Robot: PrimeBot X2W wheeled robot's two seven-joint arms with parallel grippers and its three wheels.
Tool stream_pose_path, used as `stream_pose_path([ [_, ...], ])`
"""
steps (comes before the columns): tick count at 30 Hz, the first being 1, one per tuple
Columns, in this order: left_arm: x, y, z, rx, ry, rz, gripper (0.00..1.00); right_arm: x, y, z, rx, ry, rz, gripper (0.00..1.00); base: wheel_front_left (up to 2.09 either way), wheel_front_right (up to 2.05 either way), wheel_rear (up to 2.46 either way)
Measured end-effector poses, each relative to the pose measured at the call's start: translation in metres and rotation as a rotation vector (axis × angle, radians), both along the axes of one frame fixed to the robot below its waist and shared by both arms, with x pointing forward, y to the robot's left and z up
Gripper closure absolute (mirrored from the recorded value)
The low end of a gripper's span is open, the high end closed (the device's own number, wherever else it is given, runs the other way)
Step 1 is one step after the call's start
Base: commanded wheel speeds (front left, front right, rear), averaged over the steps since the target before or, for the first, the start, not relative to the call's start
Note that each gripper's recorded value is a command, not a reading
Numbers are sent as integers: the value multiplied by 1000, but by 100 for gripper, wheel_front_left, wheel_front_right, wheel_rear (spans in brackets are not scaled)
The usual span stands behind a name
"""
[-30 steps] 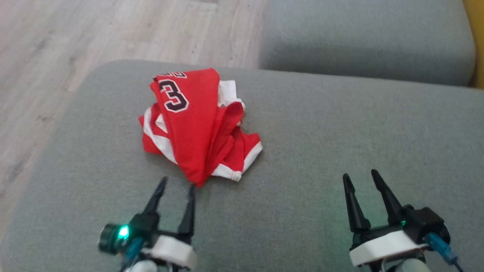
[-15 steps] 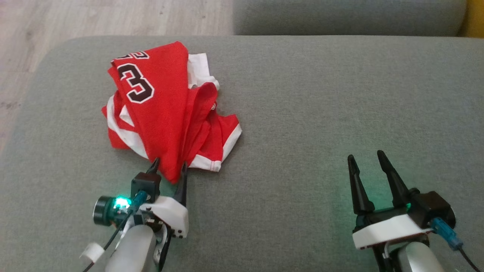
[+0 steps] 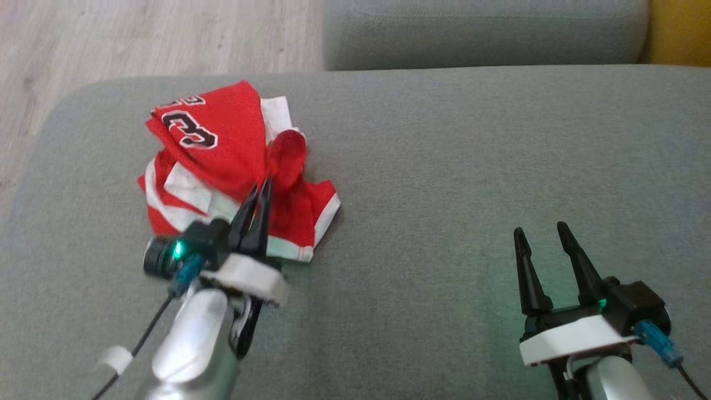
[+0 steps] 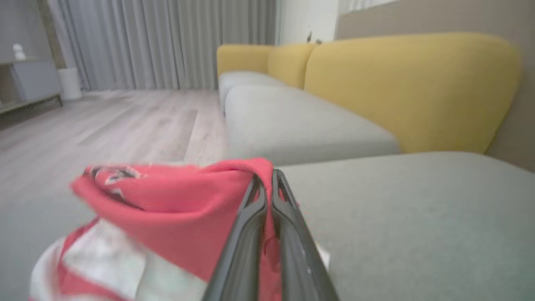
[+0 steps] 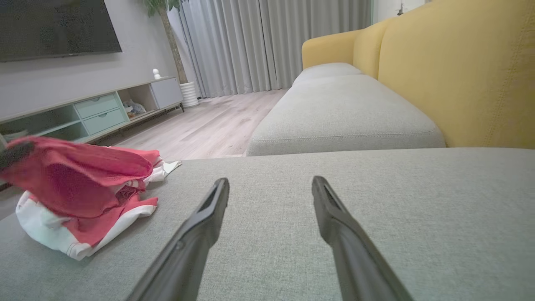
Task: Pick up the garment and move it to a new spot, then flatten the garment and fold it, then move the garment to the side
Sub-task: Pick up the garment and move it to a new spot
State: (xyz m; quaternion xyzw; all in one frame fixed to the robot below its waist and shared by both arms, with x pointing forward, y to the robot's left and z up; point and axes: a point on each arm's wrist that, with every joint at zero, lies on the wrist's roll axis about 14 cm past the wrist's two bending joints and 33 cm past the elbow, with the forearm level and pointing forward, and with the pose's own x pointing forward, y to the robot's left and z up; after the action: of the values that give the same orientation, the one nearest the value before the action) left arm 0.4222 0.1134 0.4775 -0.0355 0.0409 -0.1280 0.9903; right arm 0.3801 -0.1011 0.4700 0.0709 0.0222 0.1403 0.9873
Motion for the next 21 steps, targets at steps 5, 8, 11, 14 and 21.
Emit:
stream_pose_path([
  [5, 18, -46, 86, -39, -237, -147, 100, -6, -9, 7, 3, -17, -27, 0, 0, 0, 0],
  [8, 22, -76, 137, -69, -343, -237, 100, -10, -17, 10, 11, -24, -54, 0, 0, 0, 0],
  [11, 22, -104, 177, -104, -406, -324, 100, -14, -28, 11, 15, -27, -87, 0, 0, 0, 0],
  [14, 19, -132, 203, -125, -433, -411, 100, -19, -39, 12, 17, -29, -122, 0, 0, 0, 0],
  [21, 16, -194, 220, -120, -426, -590, 100, -20, -74, 29, 34, -77, -233, 0, 0, 0, 0],
])
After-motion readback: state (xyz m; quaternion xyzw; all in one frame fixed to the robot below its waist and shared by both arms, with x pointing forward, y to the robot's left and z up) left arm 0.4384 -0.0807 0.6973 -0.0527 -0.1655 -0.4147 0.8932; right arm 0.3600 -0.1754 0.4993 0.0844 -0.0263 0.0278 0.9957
